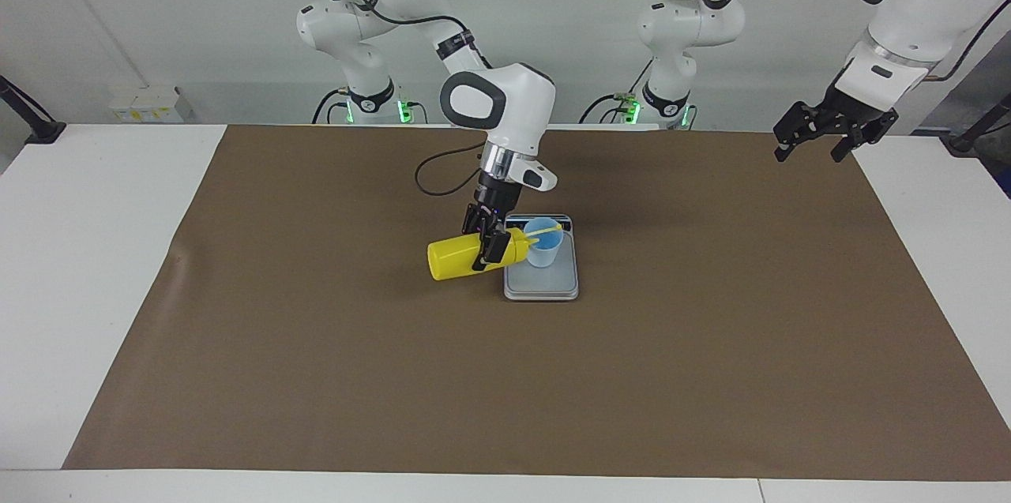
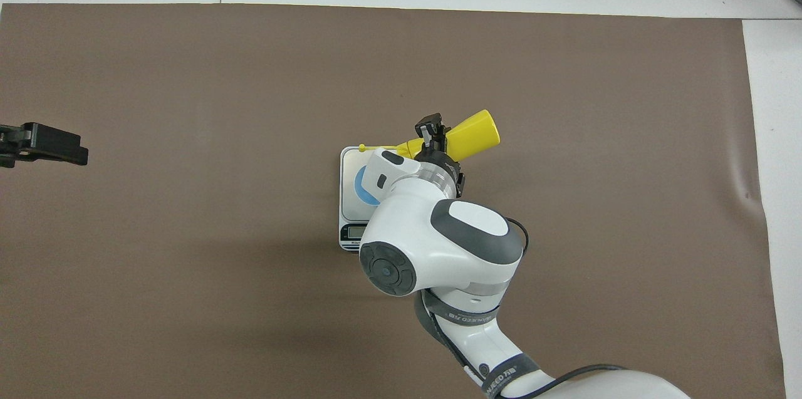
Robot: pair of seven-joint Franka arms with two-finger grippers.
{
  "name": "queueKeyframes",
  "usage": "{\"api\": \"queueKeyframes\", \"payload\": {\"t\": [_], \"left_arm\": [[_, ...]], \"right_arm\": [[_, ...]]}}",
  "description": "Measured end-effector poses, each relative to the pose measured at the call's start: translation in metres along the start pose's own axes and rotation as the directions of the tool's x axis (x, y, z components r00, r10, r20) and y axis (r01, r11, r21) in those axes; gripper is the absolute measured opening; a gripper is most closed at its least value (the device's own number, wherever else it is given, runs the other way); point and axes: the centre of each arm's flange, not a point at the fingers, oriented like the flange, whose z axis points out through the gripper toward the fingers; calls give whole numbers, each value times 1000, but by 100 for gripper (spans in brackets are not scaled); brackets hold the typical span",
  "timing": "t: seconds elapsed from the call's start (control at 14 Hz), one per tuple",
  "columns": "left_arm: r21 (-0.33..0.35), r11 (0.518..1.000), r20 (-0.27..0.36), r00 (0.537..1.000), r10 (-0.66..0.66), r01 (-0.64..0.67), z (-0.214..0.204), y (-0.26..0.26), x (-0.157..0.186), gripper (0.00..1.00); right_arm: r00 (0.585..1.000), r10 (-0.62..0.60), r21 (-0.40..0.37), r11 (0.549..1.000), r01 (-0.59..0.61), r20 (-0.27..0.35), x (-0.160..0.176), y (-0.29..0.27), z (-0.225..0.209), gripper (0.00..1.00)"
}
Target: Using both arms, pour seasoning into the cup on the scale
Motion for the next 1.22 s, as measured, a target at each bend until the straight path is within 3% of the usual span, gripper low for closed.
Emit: {"api": "queueKeyframes", "payload": {"t": [1.22], "left_arm": [[0,1000,0,1000,0,0,0,0,0,100]], "right_arm": [[994,-109,-24,994,110,17,5,-1,-6,41]]}}
